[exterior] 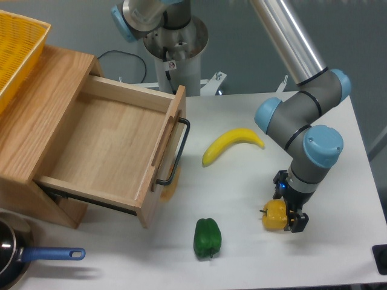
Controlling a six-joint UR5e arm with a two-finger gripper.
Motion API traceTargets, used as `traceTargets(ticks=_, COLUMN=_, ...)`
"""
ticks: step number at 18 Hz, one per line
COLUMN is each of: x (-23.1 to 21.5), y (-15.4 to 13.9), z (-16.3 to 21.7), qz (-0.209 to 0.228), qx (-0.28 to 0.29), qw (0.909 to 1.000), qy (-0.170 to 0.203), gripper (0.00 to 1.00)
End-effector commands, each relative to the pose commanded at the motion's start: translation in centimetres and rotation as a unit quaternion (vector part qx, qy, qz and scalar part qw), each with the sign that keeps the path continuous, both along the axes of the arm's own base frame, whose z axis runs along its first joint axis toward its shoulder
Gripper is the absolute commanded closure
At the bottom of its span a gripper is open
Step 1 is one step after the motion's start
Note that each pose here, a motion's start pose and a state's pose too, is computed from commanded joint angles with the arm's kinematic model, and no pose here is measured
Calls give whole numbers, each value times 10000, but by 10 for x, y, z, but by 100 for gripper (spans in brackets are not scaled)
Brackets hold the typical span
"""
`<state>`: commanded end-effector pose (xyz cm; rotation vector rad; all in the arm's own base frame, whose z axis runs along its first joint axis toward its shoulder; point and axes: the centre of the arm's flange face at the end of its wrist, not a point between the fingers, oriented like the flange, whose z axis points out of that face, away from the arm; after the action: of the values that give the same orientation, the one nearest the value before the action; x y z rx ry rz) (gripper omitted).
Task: Pick up the yellow pepper
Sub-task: 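Close the gripper on the yellow bell pepper, then lift the held yellow pepper up off the table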
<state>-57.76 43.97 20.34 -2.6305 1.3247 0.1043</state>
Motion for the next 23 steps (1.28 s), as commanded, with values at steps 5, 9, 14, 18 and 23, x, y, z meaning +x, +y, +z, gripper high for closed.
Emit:
traceTargets(ticks=5, x=1, y=0, z=-6, qz=8, qx=-23, qw=10000, qy=-50, gripper=13)
traceTargets(ticks=9, x=1, y=-1, z=-8, qz=8, qx=-30, qw=10000, qy=-64, gripper=37)
traceTargets(ticks=14, x=2, y=0, z=-5, qz=57, qx=13, qw=9999, qy=-88, gripper=41)
traceTargets(ticks=18, x=2, y=-1, z=5, qz=185, qx=26, qw=9998, qy=-44, gripper=41)
traceTargets(ticks=23, x=2, y=-7, z=40, qz=525, qx=25, qw=9985, qy=164, gripper=41)
